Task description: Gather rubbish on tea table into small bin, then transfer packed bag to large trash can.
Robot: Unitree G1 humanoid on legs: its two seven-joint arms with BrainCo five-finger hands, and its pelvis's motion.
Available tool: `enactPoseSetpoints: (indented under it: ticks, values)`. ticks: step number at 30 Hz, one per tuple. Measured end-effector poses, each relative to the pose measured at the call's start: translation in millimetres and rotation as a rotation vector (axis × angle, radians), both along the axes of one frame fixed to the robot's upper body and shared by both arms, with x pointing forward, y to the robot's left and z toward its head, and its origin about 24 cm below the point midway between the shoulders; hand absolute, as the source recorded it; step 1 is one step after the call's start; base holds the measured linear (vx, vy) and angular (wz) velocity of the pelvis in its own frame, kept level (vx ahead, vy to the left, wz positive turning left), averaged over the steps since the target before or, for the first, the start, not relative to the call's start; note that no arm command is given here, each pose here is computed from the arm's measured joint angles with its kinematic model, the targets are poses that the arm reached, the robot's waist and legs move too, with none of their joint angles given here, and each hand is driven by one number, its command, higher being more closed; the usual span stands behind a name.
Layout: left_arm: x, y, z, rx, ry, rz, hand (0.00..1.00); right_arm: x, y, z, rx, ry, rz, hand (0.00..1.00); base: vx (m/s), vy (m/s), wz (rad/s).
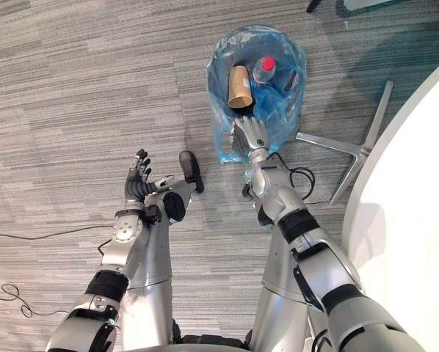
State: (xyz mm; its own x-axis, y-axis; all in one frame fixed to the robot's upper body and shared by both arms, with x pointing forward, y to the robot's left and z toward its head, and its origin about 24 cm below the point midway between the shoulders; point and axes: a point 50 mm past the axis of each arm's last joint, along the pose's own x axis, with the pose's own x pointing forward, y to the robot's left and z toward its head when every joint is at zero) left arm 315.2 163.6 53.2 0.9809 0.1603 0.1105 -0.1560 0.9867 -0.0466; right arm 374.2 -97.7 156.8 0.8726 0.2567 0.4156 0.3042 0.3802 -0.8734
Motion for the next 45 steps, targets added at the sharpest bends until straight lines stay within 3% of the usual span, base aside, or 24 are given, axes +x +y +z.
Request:
enactPoseSetpoints:
  ticks: [16,23,30,45]
  values:
    - [-2,1,-5,0.030,0.024,0.004,0.00,-28,2,30,0.189,-0.215,0.041,1.00,-0.03,0.010,-0.03]
    - [-4,-7,-10,0.044,0.052,-0.013,0.00,-42,5,35,0.374,-0.237,0.096,1.00,-0.02,0.014,-0.03]
    - [-23,-10,-38,0.022,0.154,-0.010,0.00,-66,5,2,0.605,-0.099,0.141,1.00,-0.03,-0.009,0.00]
    - [-81,-17,-114,0.042,0.482,-0.042,0.00,-102,10,-61,0.923,0.227,0.202,1.00,0.11,0.006,-0.02]
